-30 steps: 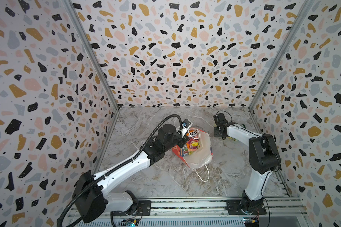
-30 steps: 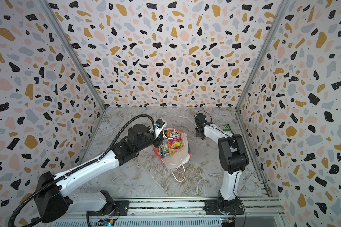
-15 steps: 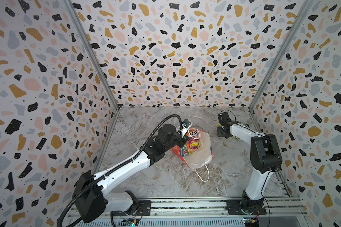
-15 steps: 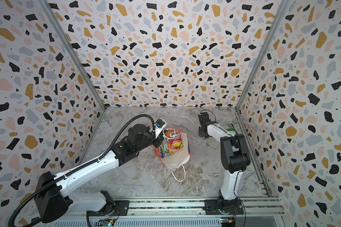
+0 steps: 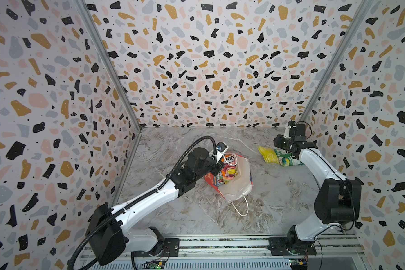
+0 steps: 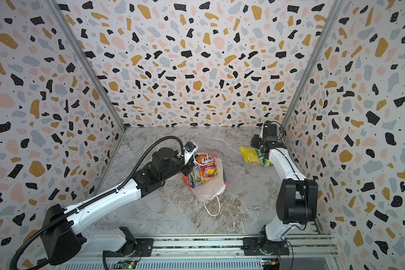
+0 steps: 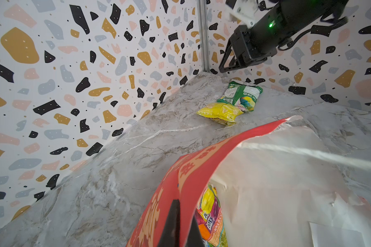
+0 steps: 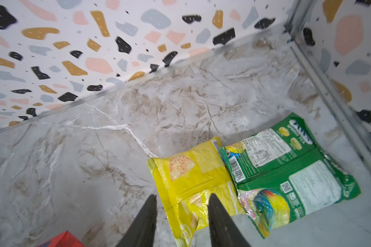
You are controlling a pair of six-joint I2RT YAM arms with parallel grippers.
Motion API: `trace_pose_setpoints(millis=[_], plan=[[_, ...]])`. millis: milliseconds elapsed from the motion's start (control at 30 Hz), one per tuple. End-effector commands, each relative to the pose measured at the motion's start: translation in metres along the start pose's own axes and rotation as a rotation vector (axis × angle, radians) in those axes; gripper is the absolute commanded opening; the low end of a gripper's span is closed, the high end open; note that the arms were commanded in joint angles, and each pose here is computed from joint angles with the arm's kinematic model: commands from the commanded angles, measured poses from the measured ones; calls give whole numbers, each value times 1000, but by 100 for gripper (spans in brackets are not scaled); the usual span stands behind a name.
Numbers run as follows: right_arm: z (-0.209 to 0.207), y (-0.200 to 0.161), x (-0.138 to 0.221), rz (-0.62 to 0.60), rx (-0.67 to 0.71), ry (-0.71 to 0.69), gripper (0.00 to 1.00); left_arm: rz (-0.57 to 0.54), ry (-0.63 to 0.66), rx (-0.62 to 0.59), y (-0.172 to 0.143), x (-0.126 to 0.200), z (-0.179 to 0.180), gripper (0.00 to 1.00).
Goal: Take the snacks out of the paper bag
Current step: Place the snack at the top-right of the table.
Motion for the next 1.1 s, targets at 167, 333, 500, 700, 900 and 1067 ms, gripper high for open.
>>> trace_pose_setpoints(millis=[167,333,500,700,900,1067], plan=[[3,-33,-40,154,75,-13,56,-61,-16,1,11,-1,-2,0],[-2,-43,-54,190,84,-74,56,-56,-20,1,10,-3,-3,0],[-2,-54,-68,228,96,-104,56,-54,-20,1,10,-4,-3,0],[-2,-63,-78,254,79,-116,55,-59,-19,2,11,-2,-3,0],[3,-51,-65,221,72,-115,55,-70,-18,1,14,2,-2,0],[19,-21,-30,131,80,-88,58,-83,-33,-3,15,5,-4,0]])
Point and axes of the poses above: each gripper's point midway between its finger pads, its own x axis back along the fingers, its own z axis along the line the jaws close on, y = z × x, the point moved 8 cm from there along x, back along the fingers, and after that the axes turned 9 degrees about x, right-handed, at the moved point
